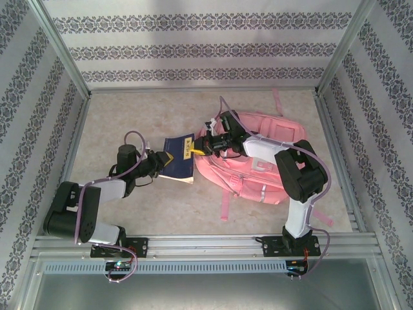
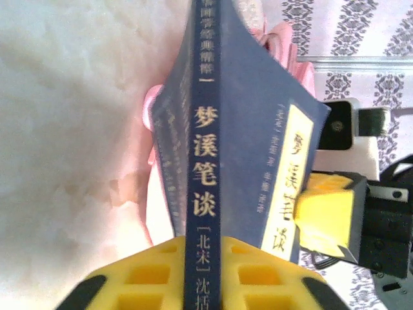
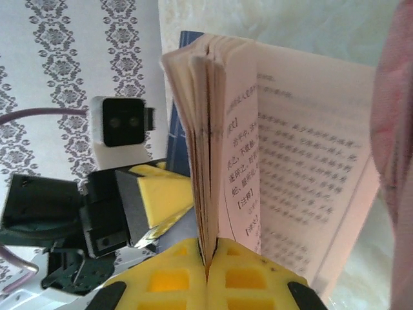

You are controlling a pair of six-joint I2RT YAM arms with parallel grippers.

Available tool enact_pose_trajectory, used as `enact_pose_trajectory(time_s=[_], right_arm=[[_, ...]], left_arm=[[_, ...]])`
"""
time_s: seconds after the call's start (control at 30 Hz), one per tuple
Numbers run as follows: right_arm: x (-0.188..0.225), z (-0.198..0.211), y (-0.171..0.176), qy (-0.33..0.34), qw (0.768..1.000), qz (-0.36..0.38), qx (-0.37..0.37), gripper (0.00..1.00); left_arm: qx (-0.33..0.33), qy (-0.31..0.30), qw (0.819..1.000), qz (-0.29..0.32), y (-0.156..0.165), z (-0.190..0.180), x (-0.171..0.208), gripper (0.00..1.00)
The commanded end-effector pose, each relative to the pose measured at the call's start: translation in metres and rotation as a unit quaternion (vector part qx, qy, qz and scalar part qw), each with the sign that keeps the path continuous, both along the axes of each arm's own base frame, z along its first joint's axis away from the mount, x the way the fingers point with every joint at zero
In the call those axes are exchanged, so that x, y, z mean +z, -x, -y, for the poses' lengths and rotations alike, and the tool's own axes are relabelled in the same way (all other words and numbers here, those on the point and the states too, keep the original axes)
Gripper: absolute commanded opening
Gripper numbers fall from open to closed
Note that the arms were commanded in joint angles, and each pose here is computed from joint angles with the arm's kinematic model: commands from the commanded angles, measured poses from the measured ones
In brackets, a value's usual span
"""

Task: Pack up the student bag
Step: Pass the book.

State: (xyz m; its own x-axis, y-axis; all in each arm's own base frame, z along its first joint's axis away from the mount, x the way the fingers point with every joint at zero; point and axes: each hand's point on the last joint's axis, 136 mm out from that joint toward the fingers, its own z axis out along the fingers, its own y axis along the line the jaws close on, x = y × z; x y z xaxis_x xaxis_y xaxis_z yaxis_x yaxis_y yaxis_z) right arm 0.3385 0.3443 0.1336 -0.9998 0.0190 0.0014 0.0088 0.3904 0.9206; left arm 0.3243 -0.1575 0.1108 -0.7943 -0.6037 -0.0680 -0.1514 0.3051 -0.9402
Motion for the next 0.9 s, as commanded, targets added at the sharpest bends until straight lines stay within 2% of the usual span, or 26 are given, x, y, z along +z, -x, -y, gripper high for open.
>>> enact_pose_trajectory(time_s=[0.0,0.07,0.2,0.27,0.33,0.47,0.63,0.7,0.77,0.8,0.87], right_arm=[[0.011,0.008,0.0,0.027,0.999,0.038,-0.007,0.05],[0.015,0.015,-0.001,0.053,0.997,0.057,-0.017,0.21],[0.025,0.024,0.003,0.098,0.99,0.093,-0.027,0.5],[0.03,0.021,0.01,0.107,0.989,0.103,-0.024,0.61],[0.036,0.014,0.016,0.095,0.99,0.104,-0.023,0.67],[0.054,-0.012,0.031,0.036,0.994,0.099,-0.005,0.71],[0.09,-0.026,0.047,-0.001,0.989,0.145,0.038,0.71],[0.089,-0.009,0.044,0.055,0.982,0.179,0.035,0.71],[0.083,0.023,0.032,0.154,0.959,0.236,0.028,0.71],[0.084,0.036,0.028,0.178,0.95,0.256,0.029,0.71],[0.099,0.056,0.018,0.186,0.934,0.305,0.022,0.67]], left_arm=[[-0.007,-0.017,0.999,0.033,0.004,0.002,0.017,0.06],[0.007,-0.036,0.998,0.044,0.007,-0.004,0.026,0.0],[0.039,-0.066,0.993,0.085,0.016,-0.018,0.058,0.0],[0.059,-0.072,0.989,0.112,0.022,-0.025,0.078,0.0],[0.07,-0.07,0.986,0.135,0.028,-0.029,0.095,0.0],[0.064,-0.055,0.983,0.164,0.036,-0.027,0.121,0.0],[0.011,-0.045,0.981,0.188,0.045,-0.012,0.138,0.0],[-0.008,-0.073,0.977,0.2,0.05,-0.012,0.138,0.0],[-0.021,-0.11,0.97,0.215,0.056,-0.013,0.139,0.0],[-0.029,-0.122,0.966,0.224,0.059,-0.013,0.141,0.0],[-0.061,-0.138,0.957,0.249,0.067,-0.008,0.149,0.0]])
